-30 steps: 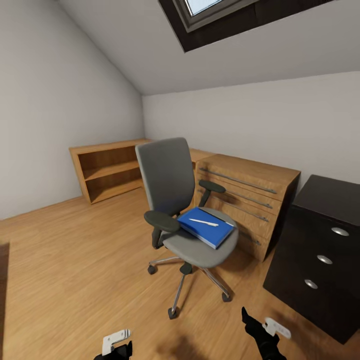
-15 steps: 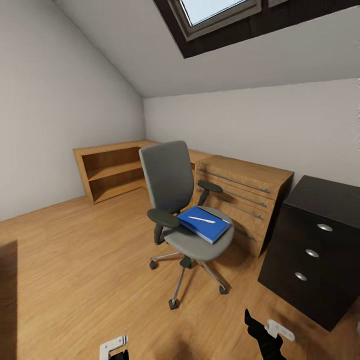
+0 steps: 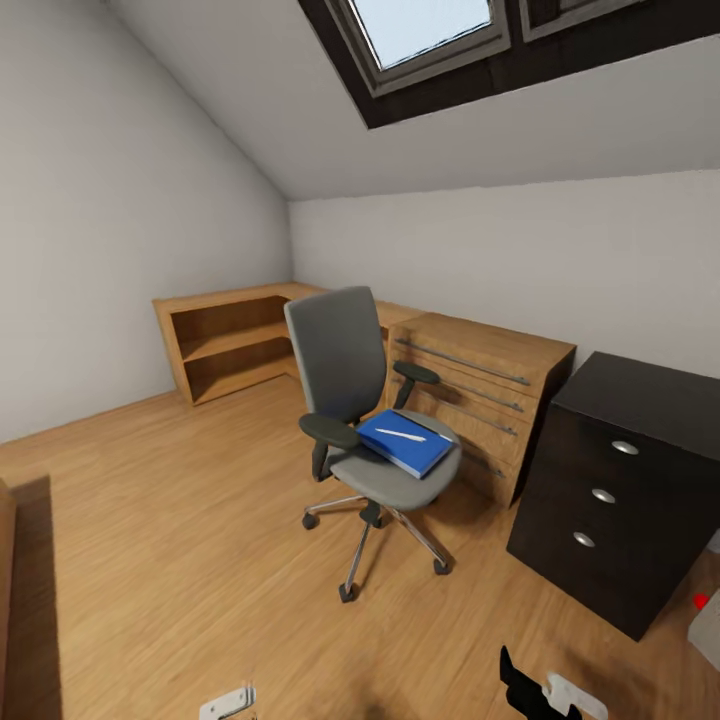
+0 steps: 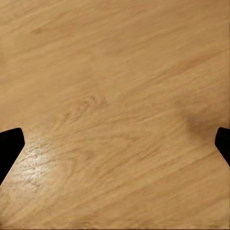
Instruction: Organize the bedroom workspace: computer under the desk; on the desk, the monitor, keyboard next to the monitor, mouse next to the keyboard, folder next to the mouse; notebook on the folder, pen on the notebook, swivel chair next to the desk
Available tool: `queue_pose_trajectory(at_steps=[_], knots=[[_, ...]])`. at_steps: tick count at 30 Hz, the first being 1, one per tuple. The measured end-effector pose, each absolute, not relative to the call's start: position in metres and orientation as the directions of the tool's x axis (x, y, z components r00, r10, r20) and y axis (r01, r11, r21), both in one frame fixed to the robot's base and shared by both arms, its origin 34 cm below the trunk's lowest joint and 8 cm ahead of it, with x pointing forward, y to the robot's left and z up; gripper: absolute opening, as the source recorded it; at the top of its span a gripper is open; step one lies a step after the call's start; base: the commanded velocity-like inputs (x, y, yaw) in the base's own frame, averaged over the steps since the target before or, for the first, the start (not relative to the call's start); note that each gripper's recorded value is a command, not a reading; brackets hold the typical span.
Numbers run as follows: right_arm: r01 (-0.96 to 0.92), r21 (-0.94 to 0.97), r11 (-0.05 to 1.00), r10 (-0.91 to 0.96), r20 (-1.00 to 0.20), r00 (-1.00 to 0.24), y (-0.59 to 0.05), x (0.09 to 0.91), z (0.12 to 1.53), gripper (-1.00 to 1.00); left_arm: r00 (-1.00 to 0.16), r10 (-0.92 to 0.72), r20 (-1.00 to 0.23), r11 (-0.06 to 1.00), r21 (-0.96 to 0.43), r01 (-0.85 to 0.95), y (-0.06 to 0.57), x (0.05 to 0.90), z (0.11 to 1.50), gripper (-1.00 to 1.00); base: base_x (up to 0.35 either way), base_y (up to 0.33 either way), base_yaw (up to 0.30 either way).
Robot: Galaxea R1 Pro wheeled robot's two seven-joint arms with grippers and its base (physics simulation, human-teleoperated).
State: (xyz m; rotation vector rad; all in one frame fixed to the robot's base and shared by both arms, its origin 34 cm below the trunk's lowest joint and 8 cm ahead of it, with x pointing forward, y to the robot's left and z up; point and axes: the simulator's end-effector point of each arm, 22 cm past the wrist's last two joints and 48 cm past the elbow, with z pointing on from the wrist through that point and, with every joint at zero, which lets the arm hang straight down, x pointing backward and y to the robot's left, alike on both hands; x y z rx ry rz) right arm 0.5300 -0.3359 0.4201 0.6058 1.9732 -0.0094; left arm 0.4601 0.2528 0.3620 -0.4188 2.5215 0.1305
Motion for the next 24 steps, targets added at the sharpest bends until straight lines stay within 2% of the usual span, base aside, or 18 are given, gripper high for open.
queue_pose_trajectory(at_steps=[8, 13, 24], knots=[[0.396, 0.242, 0.886, 0.395, -0.84, -0.373, -0.326, 0.524, 0.431, 1.0, -0.847, -0.232, -0.479, 0.96, 0.027, -0.278, 0.24, 0.426, 0.354, 1.0, -0.003, 0.0, 0.0], [0.395, 0.242, 0.886, 0.396, -0.838, -0.374, -0.325, 0.525, 0.44, 1.0, -0.85, -0.23, -0.473, 0.961, 0.029, -0.276, 0.241, 0.425, 0.363, 1.0, 0.0, 0.0, -0.021], [0.391, 0.247, 0.887, 0.396, -0.842, -0.367, -0.324, 0.531, 0.467, 1.0, -0.847, -0.229, -0.48, 0.961, 0.026, -0.275, 0.24, 0.431, 0.388, 1.0, 0.0, 0.0, -0.174]])
